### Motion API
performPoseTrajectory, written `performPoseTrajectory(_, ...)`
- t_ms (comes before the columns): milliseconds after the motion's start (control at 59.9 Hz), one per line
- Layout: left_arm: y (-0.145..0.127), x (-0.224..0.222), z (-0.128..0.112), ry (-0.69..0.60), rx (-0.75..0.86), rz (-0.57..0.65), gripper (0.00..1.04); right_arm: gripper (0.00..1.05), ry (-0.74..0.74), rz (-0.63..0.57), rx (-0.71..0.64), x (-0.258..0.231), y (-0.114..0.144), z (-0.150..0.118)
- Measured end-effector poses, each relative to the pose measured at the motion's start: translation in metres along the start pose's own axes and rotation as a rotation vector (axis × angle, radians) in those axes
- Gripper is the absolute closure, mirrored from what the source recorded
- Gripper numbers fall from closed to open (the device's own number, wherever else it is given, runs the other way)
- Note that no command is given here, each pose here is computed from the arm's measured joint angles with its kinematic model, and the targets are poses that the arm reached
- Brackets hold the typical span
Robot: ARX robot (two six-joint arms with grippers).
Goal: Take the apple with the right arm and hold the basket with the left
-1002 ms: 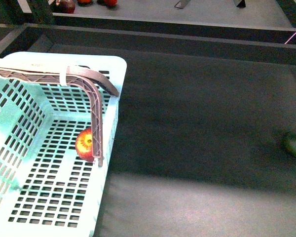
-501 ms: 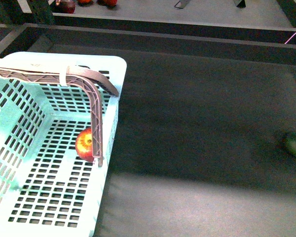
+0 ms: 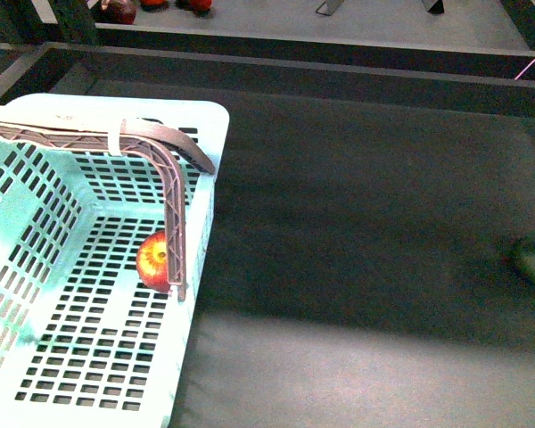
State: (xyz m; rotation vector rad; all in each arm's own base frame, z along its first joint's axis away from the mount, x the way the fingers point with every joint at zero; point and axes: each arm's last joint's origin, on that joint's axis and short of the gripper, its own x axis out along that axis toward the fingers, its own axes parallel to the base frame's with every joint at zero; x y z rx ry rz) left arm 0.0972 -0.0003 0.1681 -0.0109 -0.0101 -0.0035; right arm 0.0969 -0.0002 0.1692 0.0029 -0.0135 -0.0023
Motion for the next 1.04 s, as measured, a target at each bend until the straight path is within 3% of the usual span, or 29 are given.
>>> performPoseTrajectory(134, 0.0, 0.0, 0.0, 0.0, -0.001, 0.0, 1.01, 0.09, 0.0, 0.0, 0.0, 0.0, 0.0, 0.0)
performPoseTrajectory(234, 0.0, 0.0, 0.0, 0.0, 0.0, 0.0, 0.77, 0.09, 0.0, 0.0, 0.0, 0.0, 0.0, 0.0)
performPoseTrajectory(501, 0.0, 0.0, 0.0, 0.0, 0.0, 0.0, 0.29, 0.09, 0.0, 0.0, 0.0, 0.0, 0.0, 0.0)
performPoseTrajectory(584, 0.0, 0.0, 0.0, 0.0, 0.0, 0.0, 0.06, 0.09, 0.0, 0.0, 0.0, 0.0, 0.0, 0.0)
performPoseTrajectory(1035, 0.0, 0.0, 0.0, 0.0, 0.002, 0.0, 0.07, 0.09, 0.0, 0.0, 0.0, 0.0, 0.0, 0.0)
